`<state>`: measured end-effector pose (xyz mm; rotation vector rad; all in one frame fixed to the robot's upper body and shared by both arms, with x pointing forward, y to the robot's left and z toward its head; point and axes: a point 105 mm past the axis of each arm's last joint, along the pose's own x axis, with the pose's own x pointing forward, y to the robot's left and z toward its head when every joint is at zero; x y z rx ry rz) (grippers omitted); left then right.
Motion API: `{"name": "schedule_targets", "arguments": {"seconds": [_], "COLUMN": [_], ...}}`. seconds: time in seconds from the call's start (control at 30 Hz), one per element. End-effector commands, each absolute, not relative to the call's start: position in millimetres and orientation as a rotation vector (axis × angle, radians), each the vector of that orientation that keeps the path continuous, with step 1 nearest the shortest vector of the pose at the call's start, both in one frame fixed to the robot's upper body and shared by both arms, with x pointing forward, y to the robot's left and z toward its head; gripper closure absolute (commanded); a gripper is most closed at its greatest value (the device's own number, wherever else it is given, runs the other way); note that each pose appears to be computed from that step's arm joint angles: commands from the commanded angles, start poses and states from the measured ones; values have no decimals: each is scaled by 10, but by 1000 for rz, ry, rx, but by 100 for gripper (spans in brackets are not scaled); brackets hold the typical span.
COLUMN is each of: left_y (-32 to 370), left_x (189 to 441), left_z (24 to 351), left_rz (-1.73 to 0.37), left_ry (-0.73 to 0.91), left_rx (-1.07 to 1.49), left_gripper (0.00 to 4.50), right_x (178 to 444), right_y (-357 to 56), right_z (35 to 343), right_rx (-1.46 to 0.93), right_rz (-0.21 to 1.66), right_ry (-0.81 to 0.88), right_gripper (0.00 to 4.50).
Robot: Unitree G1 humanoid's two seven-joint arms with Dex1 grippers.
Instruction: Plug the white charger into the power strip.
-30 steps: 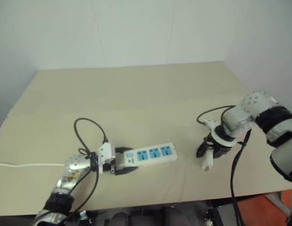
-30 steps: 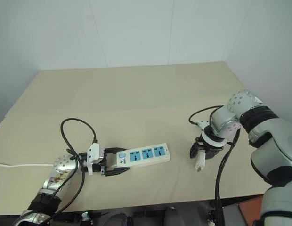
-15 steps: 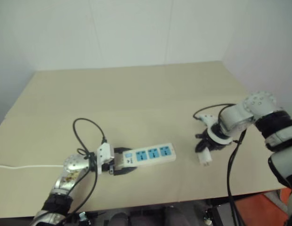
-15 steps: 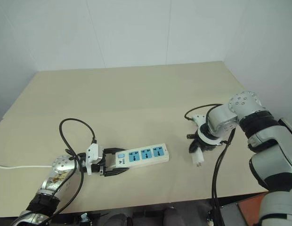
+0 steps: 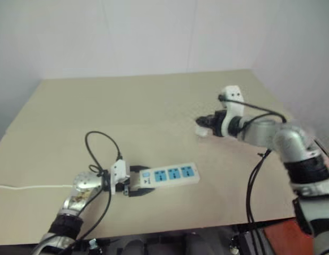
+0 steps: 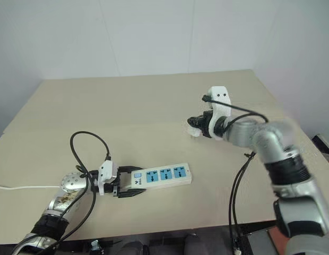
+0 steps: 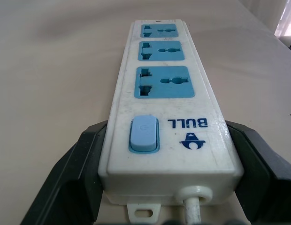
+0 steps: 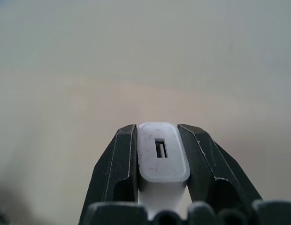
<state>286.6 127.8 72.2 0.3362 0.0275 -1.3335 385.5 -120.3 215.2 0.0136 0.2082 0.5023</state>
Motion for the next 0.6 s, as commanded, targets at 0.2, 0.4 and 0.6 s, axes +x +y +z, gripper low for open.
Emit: {"name": "schedule_targets", "arguments": {"seconds": [0.2, 0.4, 0.6], "left_y": [1439, 1434, 1417], "left_x": [2866, 2891, 2931], "left_z": [580, 612, 669], "left_rz": [-1326, -1324, -1313], "left_ry": [141, 135, 114], "left_rx": [389, 398, 399], "left_gripper": [122, 122, 122], "right_x": [4001, 4061, 3874], "right_y": [-1116, -1059, -856], "right_z": [2710, 2749, 2631], "right_rx": [41, 72, 53], "right_rz": [454, 460, 743], "right_ry": [-257, -432, -514], "right_gripper": [335, 335, 335]}}
